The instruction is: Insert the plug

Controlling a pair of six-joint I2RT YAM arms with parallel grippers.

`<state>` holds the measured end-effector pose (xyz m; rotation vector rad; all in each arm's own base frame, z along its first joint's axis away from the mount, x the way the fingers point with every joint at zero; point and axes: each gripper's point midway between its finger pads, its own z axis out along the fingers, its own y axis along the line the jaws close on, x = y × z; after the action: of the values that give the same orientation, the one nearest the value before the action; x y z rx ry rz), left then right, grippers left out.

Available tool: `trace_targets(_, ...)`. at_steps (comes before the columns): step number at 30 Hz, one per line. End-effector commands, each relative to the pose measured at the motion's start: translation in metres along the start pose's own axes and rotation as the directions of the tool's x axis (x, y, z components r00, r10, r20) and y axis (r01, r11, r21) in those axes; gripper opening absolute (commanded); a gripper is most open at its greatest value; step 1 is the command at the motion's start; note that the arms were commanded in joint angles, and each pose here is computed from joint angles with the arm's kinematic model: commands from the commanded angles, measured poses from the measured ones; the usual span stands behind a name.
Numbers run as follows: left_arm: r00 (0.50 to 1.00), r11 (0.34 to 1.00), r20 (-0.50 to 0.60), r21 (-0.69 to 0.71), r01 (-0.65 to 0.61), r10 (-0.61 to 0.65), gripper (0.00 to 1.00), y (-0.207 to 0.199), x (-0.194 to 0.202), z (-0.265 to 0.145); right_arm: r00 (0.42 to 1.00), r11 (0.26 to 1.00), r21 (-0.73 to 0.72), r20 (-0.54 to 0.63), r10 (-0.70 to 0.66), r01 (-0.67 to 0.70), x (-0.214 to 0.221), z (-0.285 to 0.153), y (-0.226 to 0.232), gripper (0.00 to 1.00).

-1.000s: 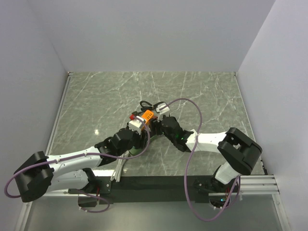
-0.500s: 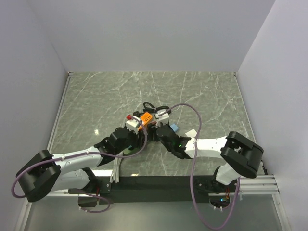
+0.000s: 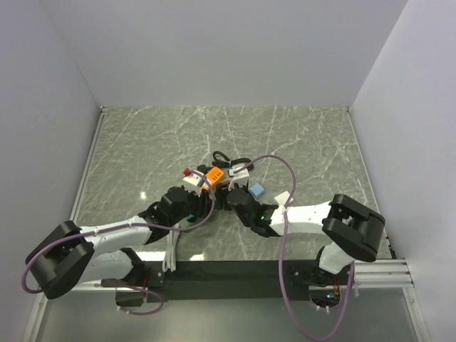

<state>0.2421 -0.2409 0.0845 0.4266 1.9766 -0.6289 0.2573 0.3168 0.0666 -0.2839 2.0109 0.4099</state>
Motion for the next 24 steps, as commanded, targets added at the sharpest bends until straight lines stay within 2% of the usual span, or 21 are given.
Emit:
trace_targets(1, 1.000, 1.000, 0.019, 0.021, 0.017, -0.017, 0.50, -0.006, -0.012, 0.005, 0.720, 0.993, -0.066, -0.685, -0.113, 0.094, 0.203, -0.092, -0.033, 0.00)
trace_targets(8, 0.999, 0.999, 0.024, 0.035, 0.024, -0.025, 0.49, -0.006, -0.013, 0.004, 0.692, 0.994, -0.064, -0.714, -0.108, 0.089, 0.217, -0.099, -0.032, 0.00)
trace_targets(15, 0.999, 0.998, 0.029, 0.069, 0.013, -0.015, 0.48, -0.012, -0.015, 0.005, 0.683, 0.985, -0.092, -0.711, -0.168, 0.147, 0.195, -0.096, -0.022, 0.00)
trace_targets(24, 0.998, 0.978, 0.052, 0.209, 0.006, -0.018, 0.47, -0.035, -0.017, -0.009, 0.645, 0.985, -0.125, -0.744, -0.172, 0.119, 0.203, -0.102, -0.018, 0.00)
